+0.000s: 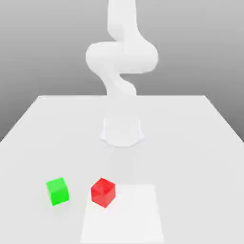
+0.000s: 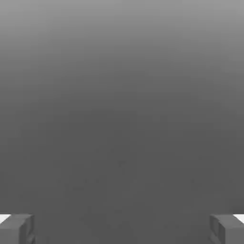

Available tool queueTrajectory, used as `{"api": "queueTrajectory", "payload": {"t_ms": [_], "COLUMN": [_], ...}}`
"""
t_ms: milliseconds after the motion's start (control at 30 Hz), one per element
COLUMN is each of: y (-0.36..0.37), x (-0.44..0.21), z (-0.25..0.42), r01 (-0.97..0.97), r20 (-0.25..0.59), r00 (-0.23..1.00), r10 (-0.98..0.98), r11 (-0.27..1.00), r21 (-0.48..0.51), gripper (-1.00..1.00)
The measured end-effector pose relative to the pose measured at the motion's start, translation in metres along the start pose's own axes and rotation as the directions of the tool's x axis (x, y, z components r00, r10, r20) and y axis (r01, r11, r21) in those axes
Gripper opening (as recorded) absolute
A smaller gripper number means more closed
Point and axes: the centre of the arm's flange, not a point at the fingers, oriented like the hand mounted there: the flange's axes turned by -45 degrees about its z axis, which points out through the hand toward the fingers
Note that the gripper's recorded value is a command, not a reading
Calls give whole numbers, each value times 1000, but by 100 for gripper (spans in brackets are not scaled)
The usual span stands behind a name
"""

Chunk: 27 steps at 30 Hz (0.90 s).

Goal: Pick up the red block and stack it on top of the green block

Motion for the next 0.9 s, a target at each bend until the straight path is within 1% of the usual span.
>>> {"api": "queueTrajectory", "payload": {"t_ms": [133,300,433,567,633,800,833,900], "y": [10,29,46,58,60,62,62,62], "x": [-34,-104,-180,-276,-304,-339,-346,-346], "z": [102,206,273,321,335,369,376,376], "r01": [-85,-186,-264,-339,-355,-360,-359,-359], "r20": [146,310,430,540,560,566,567,566], "r00": [985,925,839,708,673,662,662,662], "r10": [92,221,334,455,483,492,491,491], "r11": [995,973,940,890,875,870,871,871], "r21": [-58,-140,-216,-306,-328,-336,-336,-336], "gripper": [0,0,0,0,0,0,-100,-100]}}
